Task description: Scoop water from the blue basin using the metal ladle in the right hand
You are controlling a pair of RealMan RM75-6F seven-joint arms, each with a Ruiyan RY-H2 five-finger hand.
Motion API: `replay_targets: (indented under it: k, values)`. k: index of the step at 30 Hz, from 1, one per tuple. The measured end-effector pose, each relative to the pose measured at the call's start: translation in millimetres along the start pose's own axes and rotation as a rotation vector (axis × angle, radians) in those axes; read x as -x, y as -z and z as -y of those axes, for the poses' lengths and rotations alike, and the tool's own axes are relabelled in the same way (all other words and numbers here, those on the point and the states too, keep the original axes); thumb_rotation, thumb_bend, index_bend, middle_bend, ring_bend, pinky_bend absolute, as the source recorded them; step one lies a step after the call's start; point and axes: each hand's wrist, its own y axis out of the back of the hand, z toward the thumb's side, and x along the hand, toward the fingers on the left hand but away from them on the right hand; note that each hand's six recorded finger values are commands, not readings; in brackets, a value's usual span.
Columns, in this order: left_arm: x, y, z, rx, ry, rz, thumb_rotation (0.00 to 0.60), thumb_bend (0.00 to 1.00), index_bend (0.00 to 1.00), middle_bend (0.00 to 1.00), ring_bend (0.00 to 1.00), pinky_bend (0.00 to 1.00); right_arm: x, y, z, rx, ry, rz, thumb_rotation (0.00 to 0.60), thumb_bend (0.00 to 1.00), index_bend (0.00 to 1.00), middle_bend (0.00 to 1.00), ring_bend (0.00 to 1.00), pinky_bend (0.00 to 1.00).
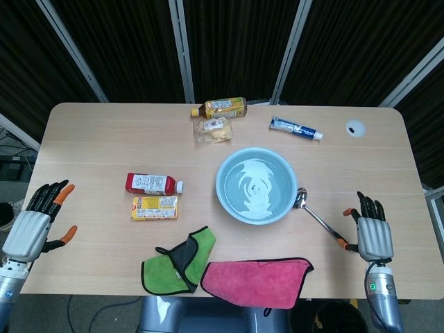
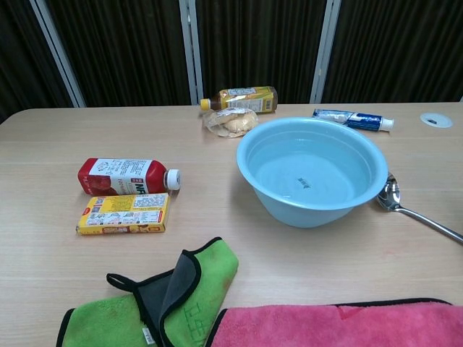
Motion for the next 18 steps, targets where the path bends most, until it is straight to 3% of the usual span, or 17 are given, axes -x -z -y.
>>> replay_targets:
  k: [10, 18]
  values:
    - [-1, -2, 3, 0.006, 0.022, 0.022, 0.6, 0.35, 0.0, 0.0, 0.0, 0.0, 9, -14, 35, 0.036, -0.038, -0.005, 0.6, 0.09, 0.44, 0.0, 0.0, 0.0]
    - [-2, -2, 4, 0.007, 0.035, 0.031, 0.6, 0.38, 0.0, 0.0, 0.0, 0.0, 12, -30, 52, 0.05, -0.059, -0.033, 0.6, 0.1, 0.45, 0.0, 0.0, 0.0]
